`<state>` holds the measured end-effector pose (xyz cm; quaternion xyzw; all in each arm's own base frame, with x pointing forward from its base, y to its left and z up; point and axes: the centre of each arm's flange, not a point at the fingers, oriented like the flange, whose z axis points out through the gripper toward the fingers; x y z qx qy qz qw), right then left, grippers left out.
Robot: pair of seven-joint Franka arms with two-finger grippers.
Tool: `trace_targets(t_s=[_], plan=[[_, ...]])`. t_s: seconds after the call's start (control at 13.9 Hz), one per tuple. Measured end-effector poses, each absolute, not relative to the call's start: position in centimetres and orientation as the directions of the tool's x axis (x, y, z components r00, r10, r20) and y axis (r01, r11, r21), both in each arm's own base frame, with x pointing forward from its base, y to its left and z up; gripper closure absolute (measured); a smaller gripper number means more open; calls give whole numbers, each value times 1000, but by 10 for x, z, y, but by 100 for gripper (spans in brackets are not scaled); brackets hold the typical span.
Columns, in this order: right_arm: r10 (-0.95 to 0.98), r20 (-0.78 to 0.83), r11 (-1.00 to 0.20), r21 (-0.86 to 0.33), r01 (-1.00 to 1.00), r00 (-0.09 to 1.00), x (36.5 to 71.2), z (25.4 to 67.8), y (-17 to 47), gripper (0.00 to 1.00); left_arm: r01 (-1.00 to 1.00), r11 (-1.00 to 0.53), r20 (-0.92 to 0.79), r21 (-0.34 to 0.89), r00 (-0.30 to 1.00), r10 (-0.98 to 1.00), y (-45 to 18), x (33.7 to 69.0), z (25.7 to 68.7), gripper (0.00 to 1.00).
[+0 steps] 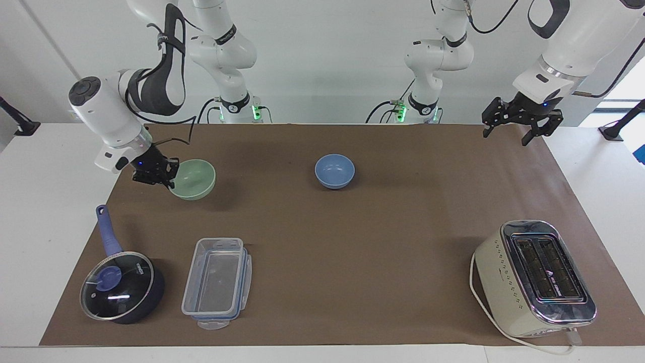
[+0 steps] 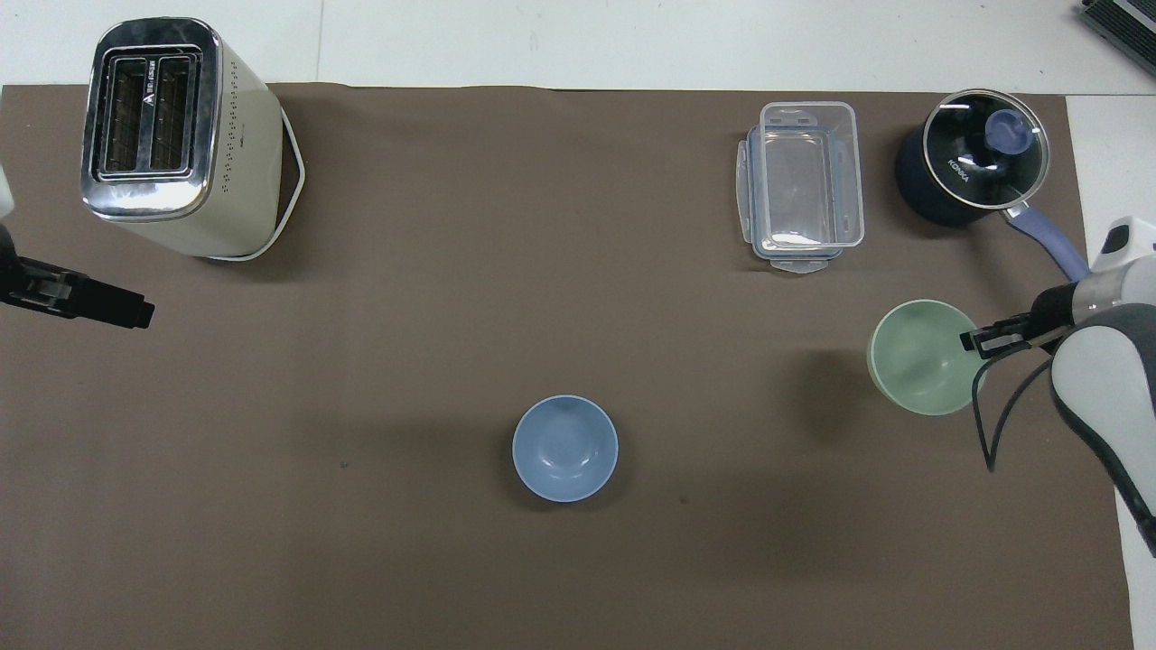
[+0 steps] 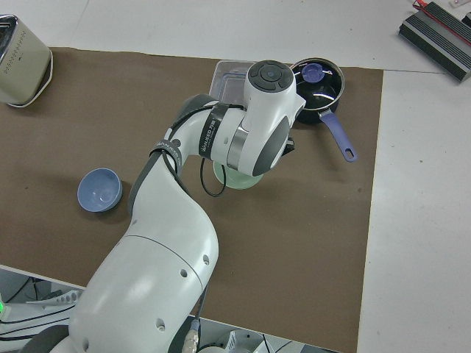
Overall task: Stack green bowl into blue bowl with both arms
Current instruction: 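Lift the green bowl and carry it over the blue bowl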
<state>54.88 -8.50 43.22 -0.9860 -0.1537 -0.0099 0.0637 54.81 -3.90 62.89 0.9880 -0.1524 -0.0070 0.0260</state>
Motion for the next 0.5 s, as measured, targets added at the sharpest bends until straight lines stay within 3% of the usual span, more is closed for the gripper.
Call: trace_targets(t_s=[0.5], plan=[[259,29,-957,-130,261,965,549,466,24,96,-300,-952,-6,54,954,-301,-39,548,629,0]])
